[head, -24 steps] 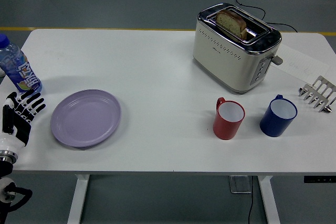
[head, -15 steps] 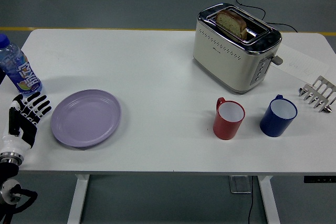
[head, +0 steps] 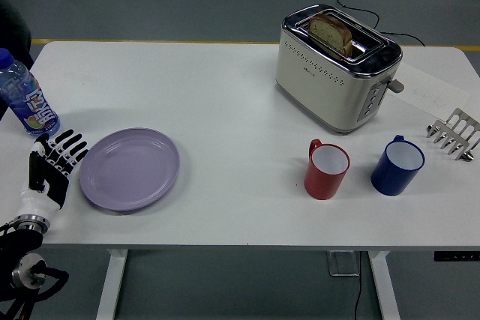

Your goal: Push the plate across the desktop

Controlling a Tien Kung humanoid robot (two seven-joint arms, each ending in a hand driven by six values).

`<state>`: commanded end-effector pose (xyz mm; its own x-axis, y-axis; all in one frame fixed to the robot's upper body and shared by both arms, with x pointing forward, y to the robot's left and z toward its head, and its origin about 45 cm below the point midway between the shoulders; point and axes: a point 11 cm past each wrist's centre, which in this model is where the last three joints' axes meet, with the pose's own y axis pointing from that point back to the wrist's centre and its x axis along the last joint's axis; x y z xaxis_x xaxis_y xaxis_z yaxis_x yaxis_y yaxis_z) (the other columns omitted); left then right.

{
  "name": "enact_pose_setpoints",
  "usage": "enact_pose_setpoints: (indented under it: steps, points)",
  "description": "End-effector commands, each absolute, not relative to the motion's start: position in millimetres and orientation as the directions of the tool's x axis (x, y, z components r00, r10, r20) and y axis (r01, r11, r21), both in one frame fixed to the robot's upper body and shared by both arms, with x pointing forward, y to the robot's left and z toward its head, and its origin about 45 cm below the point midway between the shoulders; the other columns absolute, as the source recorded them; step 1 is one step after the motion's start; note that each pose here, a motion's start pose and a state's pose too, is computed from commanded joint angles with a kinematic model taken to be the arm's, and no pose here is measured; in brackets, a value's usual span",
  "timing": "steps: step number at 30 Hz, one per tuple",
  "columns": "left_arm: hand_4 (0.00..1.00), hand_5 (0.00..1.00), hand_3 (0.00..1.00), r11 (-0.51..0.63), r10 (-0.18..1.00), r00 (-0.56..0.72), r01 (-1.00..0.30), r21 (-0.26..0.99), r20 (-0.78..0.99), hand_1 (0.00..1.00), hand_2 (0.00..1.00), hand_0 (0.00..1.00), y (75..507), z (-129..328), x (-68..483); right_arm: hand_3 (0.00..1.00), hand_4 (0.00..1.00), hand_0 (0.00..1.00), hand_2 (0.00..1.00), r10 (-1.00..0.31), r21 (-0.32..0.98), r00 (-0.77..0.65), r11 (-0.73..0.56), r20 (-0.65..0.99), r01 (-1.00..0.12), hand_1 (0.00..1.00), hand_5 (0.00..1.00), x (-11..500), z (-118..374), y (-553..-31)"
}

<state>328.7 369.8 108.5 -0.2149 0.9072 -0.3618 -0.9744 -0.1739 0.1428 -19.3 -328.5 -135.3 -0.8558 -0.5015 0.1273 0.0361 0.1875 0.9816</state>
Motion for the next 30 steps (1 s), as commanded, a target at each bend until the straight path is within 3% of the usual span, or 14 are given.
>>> enact_pose_setpoints:
  steps: [30]
  points:
    - [0.504, 0.998, 0.634, -0.187, 0.862, -0.237, -0.97, 0.153, -0.449, 0.746, 0.707, 0.742, 342, 96, 332, 0.652, 0.404, 0.6, 0.655, -0.513, 0.982, -0.849, 0.185, 0.125, 0.033, 0.541, 0.605, -15, -135, -328]
